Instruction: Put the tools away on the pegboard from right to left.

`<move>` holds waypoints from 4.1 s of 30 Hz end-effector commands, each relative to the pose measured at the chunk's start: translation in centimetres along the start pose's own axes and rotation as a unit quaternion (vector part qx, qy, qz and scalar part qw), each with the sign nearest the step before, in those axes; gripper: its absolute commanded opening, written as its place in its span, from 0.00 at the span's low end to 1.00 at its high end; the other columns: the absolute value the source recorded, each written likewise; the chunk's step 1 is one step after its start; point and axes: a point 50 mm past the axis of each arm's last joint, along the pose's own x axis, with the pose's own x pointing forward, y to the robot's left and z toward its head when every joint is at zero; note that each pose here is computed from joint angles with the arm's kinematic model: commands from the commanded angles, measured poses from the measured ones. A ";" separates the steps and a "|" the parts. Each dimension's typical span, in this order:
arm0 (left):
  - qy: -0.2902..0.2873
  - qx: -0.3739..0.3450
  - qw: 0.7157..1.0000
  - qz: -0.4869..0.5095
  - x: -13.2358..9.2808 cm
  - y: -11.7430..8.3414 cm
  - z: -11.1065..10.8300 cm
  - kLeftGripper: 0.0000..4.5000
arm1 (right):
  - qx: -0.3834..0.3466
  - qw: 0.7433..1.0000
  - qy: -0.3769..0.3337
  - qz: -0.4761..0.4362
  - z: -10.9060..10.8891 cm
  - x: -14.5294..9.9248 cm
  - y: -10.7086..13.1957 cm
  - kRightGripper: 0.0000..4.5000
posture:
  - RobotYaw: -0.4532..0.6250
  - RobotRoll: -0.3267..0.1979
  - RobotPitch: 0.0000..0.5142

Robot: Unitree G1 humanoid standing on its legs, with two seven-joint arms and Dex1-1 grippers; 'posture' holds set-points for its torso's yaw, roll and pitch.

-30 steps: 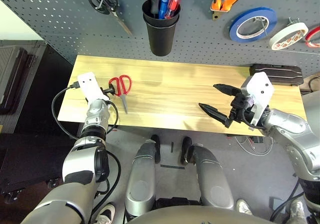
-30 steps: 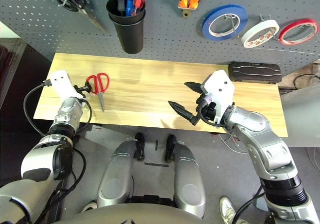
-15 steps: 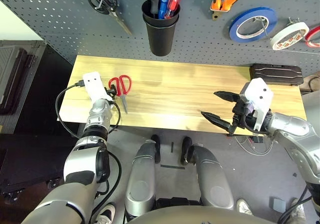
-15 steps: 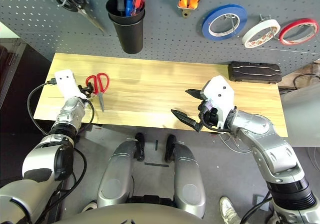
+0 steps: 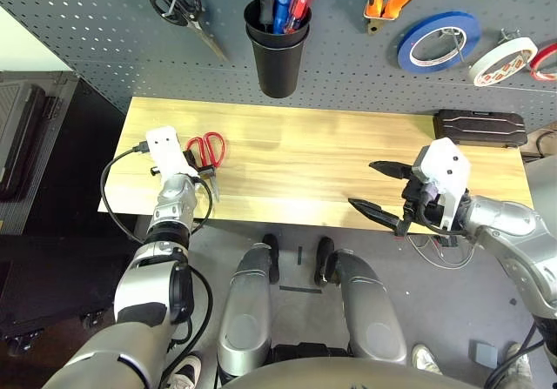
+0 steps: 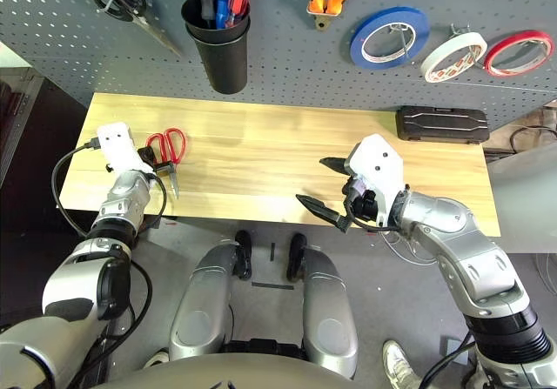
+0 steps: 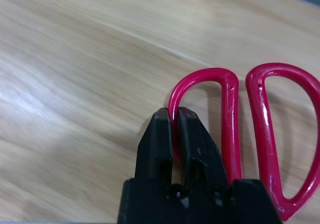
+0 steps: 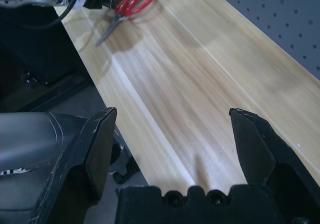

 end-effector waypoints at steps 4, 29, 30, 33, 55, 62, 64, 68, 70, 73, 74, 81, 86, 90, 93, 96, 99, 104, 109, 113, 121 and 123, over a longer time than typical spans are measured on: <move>-0.104 -0.065 0.992 -0.008 -2.9 -0.2 2.3 0.01 | -0.008 1.000 -0.001 0.014 -0.6 0.4 0.0 1.00 | 0.51 0.62 0.73; -0.271 -0.033 0.958 -0.086 -9.9 -2.3 11.7 0.01 | -0.012 0.996 -0.081 0.037 -0.6 4.8 -2.1 1.00 | 0.67 0.62 0.57; -0.276 -0.028 0.956 -0.093 -10.0 -2.4 12.0 0.01 | -0.013 0.995 -0.089 0.039 -0.4 4.9 -2.1 1.00 | 0.67 0.62 0.57; -0.284 -0.020 0.953 -0.106 -10.1 -2.7 12.6 0.01 | -0.020 0.992 -0.118 0.043 0.4 5.1 -2.1 1.00 | 0.67 0.62 0.56; -0.321 0.002 0.931 -0.174 -10.3 -4.2 17.2 0.01 | -0.043 0.978 -0.201 0.041 5.0 1.9 -2.4 1.00 | 0.62 0.62 0.52; -0.323 0.008 0.929 -0.180 -10.0 -4.1 17.7 0.01 | -0.047 0.977 -0.204 0.041 5.3 1.7 -2.4 1.00 | 0.61 0.62 0.51; -0.323 0.011 0.928 -0.184 -9.8 -4.2 17.8 0.01 | -0.048 0.977 -0.206 0.041 5.4 1.7 -2.4 1.00 | 0.60 0.62 0.51; -0.317 0.016 0.928 -0.194 -9.3 -4.4 17.9 0.01 | -0.048 0.976 -0.209 0.040 5.6 1.7 -2.3 1.00 | 0.60 0.62 0.51; -0.315 0.025 0.928 -0.198 -8.9 -4.5 17.8 0.01 | -0.048 0.976 -0.210 0.040 5.6 1.9 -2.3 1.00 | 0.60 0.62 0.51; -0.307 0.025 0.931 -0.194 -7.9 -4.3 17.6 0.01 | -0.048 0.975 -0.212 0.038 5.7 2.0 -2.3 1.00 | 0.59 0.62 0.50; -0.306 0.029 0.931 -0.194 -7.6 -4.3 17.6 0.01 | -0.048 0.975 -0.212 0.038 5.7 2.1 -2.2 1.00 | 0.59 0.62 0.50; -0.304 0.029 0.934 -0.187 -5.6 -4.0 17.9 0.01 | -0.046 0.975 -0.214 0.031 5.7 2.2 -2.0 1.00 | 0.57 0.62 0.49; -0.305 0.027 0.932 -0.195 -4.9 -4.1 18.0 0.01 | -0.044 0.976 -0.210 0.025 5.4 2.2 -2.0 1.00 | 0.56 0.62 0.48; -0.297 0.028 0.934 -0.199 -4.5 -4.2 17.8 0.01 | -0.042 0.977 -0.210 0.018 5.3 2.2 -1.9 1.00 | 0.55 0.62 0.48; -0.293 0.024 0.935 -0.197 -4.1 -4.2 17.7 0.01 | -0.042 0.977 -0.211 0.015 5.3 2.2 -1.9 1.00 | 0.55 0.62 0.48; -0.284 0.028 0.939 -0.191 -3.5 -4.2 17.5 0.01 | -0.042 0.977 -0.211 0.014 5.3 2.3 -1.8 1.00 | 0.55 0.62 0.47; -0.282 0.025 0.940 -0.189 -2.9 -4.5 17.5 0.01 | -0.043 0.976 -0.212 0.013 5.3 2.4 -1.8 1.00 | 0.55 0.62 0.47; -0.268 0.031 0.946 -0.180 -1.3 -5.2 17.6 0.01 | -0.045 0.976 -0.215 0.012 5.4 2.7 -1.7 1.00 | 0.54 0.62 0.45; -0.258 0.044 0.950 -0.171 -0.1 -5.4 17.2 0.01 | -0.046 0.975 -0.216 0.012 5.5 2.8 -1.6 1.00 | 0.53 0.62 0.45; -0.251 0.039 0.953 -0.163 0.3 -5.3 16.9 0.08 | -0.046 0.975 -0.216 0.011 5.4 2.8 -1.5 1.00 | 0.53 0.62 0.46; -0.255 0.021 0.950 -0.178 -1.0 -4.0 15.8 0.72 | -0.044 0.975 -0.216 -0.002 5.1 3.0 -1.5 1.00 | 0.53 0.62 0.46; -0.251 0.017 0.950 -0.183 -1.7 -3.3 15.4 0.91 | -0.041 0.975 -0.220 -0.013 5.0 3.0 -1.7 1.00 | 0.53 0.62 0.47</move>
